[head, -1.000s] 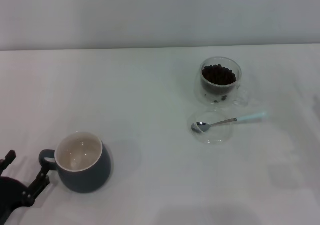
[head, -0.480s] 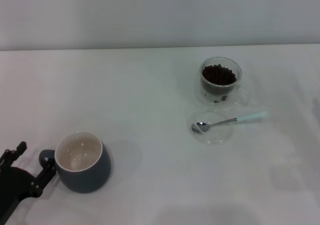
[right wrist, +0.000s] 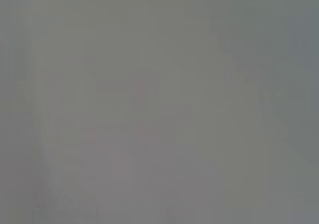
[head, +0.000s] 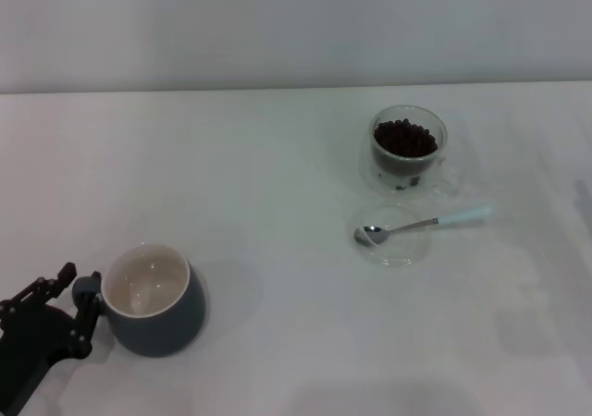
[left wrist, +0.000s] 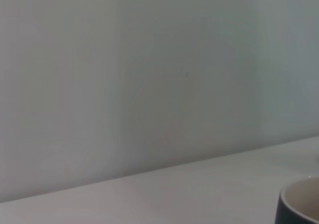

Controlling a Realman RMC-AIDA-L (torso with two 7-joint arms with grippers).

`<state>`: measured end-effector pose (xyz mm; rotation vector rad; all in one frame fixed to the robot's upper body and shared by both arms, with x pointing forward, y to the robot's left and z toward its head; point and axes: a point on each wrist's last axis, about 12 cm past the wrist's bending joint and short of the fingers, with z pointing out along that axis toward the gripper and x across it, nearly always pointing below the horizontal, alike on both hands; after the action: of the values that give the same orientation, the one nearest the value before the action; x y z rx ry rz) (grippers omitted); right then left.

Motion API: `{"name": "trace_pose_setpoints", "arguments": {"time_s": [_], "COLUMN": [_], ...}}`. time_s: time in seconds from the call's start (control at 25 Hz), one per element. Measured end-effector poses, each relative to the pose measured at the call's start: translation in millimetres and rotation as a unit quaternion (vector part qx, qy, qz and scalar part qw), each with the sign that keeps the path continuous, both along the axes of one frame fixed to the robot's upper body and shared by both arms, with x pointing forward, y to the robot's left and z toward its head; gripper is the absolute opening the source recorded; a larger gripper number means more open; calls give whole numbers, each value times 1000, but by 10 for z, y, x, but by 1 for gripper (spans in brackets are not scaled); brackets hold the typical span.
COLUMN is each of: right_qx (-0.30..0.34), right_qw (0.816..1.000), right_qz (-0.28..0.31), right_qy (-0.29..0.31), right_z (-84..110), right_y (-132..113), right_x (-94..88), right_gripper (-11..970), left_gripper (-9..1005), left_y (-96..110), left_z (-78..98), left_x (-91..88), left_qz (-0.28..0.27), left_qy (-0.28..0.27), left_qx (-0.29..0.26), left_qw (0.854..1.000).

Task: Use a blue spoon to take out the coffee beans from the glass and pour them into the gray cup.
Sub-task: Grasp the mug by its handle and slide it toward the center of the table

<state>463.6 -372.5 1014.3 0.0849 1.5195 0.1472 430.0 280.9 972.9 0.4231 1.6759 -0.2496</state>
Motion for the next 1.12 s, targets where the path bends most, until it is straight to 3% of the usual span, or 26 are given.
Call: {"name": "trace_pose_setpoints", "arguments": {"time_s": [0.4, 1.12], "right_qx": [-5, -16], "right_qw": [1000, 999], "right_qz": [12, 28], "right_qy": [-3, 0], "right_z": [14, 14], "right_y": [24, 59], "right_x": [23, 42], "right_gripper": [753, 753], "left_gripper": [132, 132], "left_y": [-84, -454], "left_z": [26, 80], "left_x": [93, 357], "left_qz": [-11, -49], "left_qy": [-4, 9], "left_qx": [-4, -23], "left_qw": [1000, 999]}}
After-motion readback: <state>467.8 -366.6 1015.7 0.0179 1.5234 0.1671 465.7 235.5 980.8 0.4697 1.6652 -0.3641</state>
